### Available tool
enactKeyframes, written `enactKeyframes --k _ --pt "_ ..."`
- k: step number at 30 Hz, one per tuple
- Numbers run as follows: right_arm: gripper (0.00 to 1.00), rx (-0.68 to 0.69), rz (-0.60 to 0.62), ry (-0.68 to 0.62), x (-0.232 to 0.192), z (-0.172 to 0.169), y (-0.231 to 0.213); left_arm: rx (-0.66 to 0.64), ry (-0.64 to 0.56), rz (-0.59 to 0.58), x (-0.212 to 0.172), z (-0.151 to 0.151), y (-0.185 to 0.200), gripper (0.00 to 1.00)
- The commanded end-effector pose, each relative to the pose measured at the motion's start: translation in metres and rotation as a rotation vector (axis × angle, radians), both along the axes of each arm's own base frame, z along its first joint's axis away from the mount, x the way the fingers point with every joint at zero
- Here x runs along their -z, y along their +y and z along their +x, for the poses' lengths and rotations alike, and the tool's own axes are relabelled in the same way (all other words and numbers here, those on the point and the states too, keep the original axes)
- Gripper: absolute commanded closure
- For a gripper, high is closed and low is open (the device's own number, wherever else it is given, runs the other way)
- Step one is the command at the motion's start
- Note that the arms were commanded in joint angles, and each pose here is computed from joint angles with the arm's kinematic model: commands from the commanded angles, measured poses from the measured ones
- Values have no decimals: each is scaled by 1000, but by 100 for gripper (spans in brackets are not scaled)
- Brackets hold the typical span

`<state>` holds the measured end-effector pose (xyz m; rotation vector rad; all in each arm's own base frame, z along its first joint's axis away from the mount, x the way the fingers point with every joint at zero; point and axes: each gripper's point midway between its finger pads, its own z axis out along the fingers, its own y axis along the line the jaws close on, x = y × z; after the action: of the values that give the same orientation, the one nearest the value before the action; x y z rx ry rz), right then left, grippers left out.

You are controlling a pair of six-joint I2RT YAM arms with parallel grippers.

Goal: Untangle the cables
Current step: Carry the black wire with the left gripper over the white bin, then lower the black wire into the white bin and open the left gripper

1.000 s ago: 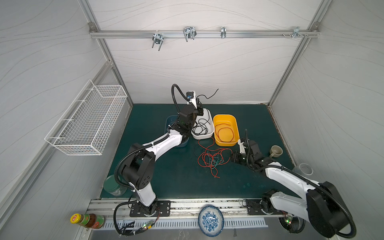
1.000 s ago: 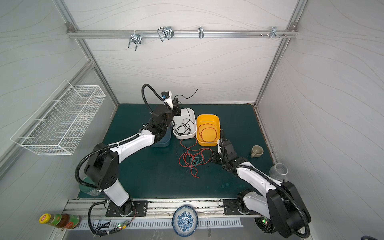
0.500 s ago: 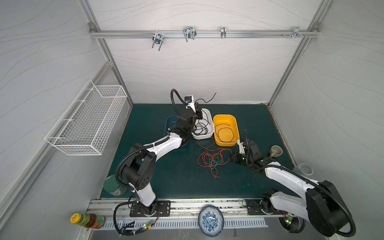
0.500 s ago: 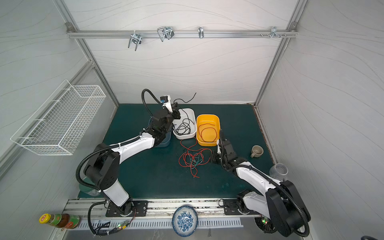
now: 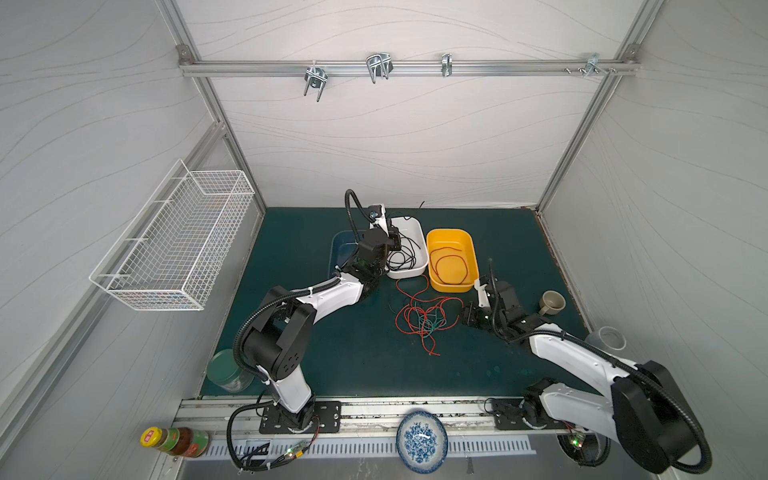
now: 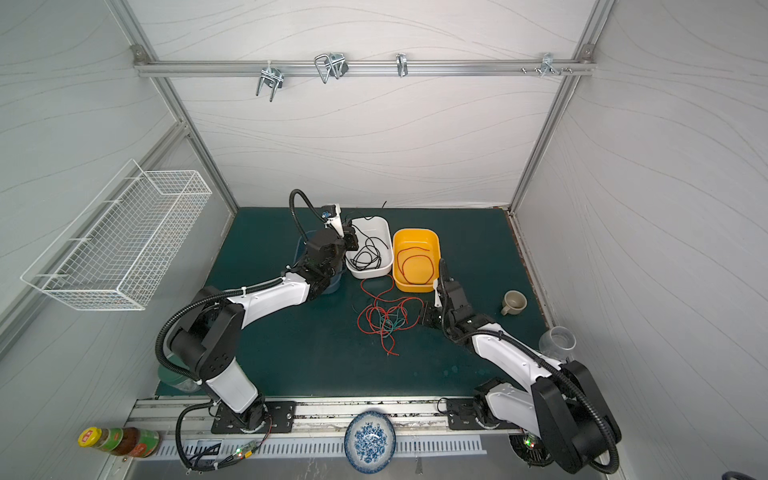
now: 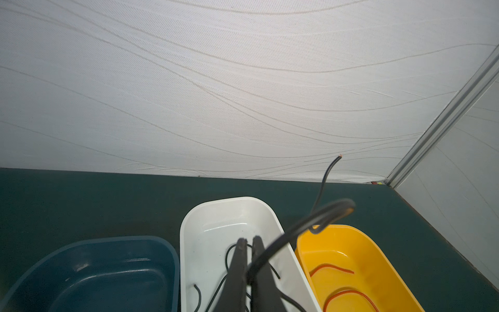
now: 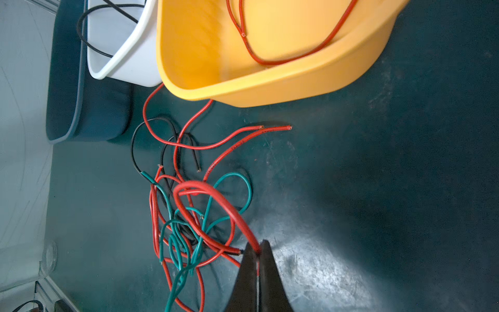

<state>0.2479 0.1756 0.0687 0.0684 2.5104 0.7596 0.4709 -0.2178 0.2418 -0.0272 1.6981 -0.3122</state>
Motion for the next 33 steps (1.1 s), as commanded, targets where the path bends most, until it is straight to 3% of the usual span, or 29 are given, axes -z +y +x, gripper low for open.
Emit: enactKeyframes --k 1,7,17,33 --pt "100 -12 18 -22 -5 1 5 -28 -62 -21 -20 -1 7 100" --pt "100 -13 15 -21 -5 1 4 -31 -39 10 -6 -2 9 100" --pt "100 -19 22 -17 -5 0 6 -65 70 166 28 0 15 100" --pt "100 -34 29 -2 -3 0 11 -84 449 434 99 12 14 100"
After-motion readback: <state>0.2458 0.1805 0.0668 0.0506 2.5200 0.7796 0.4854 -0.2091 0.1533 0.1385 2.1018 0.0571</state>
